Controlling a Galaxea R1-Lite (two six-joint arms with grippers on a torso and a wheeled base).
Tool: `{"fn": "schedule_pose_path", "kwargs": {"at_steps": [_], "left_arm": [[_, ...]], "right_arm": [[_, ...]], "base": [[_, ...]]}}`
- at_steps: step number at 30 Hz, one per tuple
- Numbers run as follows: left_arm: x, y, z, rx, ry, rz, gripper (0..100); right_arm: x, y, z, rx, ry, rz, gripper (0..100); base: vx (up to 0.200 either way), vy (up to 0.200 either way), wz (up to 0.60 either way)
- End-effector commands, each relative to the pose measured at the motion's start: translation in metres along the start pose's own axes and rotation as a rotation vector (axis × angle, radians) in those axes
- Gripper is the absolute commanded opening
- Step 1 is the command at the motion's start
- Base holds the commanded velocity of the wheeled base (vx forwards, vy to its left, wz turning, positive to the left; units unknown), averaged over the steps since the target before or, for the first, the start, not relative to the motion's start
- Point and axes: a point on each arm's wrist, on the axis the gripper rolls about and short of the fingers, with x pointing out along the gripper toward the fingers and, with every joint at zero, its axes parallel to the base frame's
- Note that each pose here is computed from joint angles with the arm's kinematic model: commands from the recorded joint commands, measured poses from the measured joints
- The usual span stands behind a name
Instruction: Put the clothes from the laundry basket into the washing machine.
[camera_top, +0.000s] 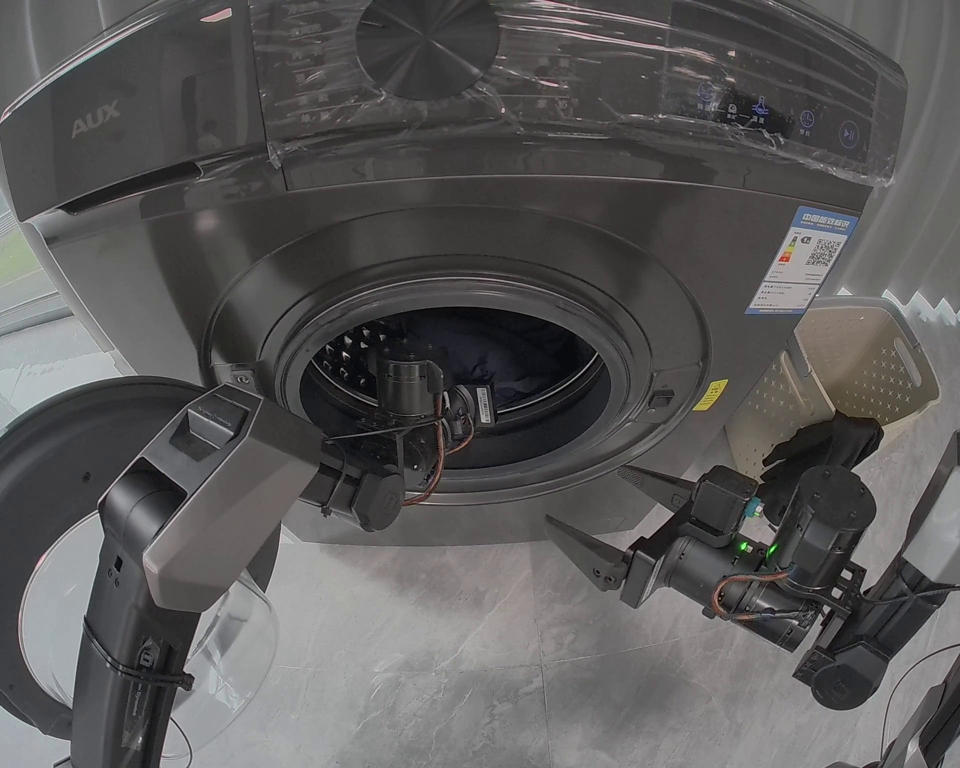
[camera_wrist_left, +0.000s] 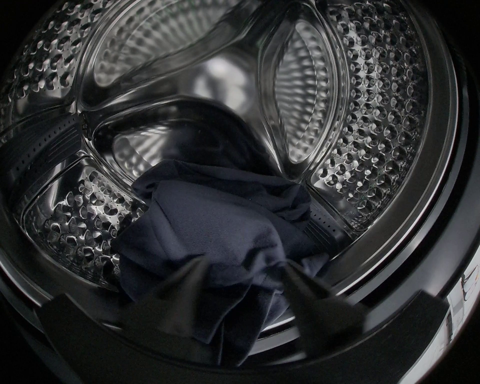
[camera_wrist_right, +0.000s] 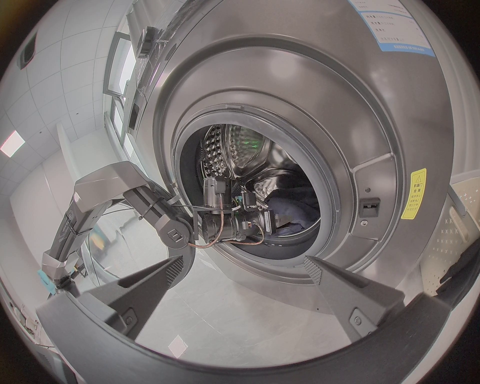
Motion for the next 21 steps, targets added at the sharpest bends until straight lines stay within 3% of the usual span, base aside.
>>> {"fn": "schedule_pose_path", "kwargs": {"at_steps": [1,8,21], "left_arm": [[0.01,0.0,-0.001,-0.007,-0.02,-0.002,0],[0.034,-0.004,0.028,-0.068,-0.215,0.011,0],[0.035,0.001,0.03,-0.083,-0.221,0.025,0]], "right_arm": [[0.001,0.0,-0.001,0.002,0.001,0.001,100],[0.0,0.0,0.0,0.001,-0.002,-0.001,100],[0.0,0.0,0.001,0.001,-0.004,0.001,100]], "base": [[0.0,0.0,0.0],[0.0,0.0,0.0],[0.0,0.0,0.0]]}}
